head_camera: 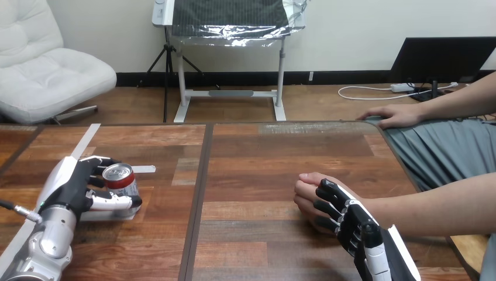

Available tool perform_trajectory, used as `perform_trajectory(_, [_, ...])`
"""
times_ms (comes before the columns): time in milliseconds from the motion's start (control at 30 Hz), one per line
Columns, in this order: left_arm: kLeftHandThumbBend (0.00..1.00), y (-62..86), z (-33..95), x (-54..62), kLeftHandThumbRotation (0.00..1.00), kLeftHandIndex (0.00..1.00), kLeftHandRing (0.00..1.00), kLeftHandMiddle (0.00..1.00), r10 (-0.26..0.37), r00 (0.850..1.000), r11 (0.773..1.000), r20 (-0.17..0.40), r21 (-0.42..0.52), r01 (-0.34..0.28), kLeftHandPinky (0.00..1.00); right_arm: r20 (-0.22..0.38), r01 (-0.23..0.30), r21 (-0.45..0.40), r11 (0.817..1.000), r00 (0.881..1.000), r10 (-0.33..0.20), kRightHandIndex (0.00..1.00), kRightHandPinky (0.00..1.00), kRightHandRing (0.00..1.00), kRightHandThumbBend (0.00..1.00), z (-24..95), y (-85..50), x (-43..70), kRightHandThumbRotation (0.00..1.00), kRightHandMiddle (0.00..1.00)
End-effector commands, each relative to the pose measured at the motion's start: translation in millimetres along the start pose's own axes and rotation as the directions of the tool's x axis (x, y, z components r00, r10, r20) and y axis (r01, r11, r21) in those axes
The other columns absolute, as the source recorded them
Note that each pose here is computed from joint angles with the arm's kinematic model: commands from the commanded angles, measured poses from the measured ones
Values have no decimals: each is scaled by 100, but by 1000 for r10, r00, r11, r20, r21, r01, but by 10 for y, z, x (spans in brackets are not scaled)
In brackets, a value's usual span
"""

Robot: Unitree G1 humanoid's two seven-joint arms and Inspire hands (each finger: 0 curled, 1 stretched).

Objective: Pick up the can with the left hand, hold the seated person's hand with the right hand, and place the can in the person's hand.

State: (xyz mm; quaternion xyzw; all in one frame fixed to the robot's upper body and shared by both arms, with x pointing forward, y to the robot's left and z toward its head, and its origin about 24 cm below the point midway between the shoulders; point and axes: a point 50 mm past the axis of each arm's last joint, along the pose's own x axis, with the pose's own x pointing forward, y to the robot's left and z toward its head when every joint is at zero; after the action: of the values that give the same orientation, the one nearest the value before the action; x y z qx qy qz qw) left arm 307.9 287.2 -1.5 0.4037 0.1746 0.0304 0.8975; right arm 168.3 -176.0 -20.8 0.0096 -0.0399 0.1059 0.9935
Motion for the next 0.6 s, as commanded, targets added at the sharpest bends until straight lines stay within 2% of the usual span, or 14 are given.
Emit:
perform_trajectory(0, [76,135,235,101,8,74,74,76,50,997,998,63,21,-52,68,95,-1,-23,1000,995,3,89,84,89,97,171,-42,143,100,90])
perform_trajectory(567, [76,100,250,113,12,73,72,74,44,998,997,50,59,-47,63,93,9,-24,1000,996,-7,88,84,88,99,172,-46,136,100,90])
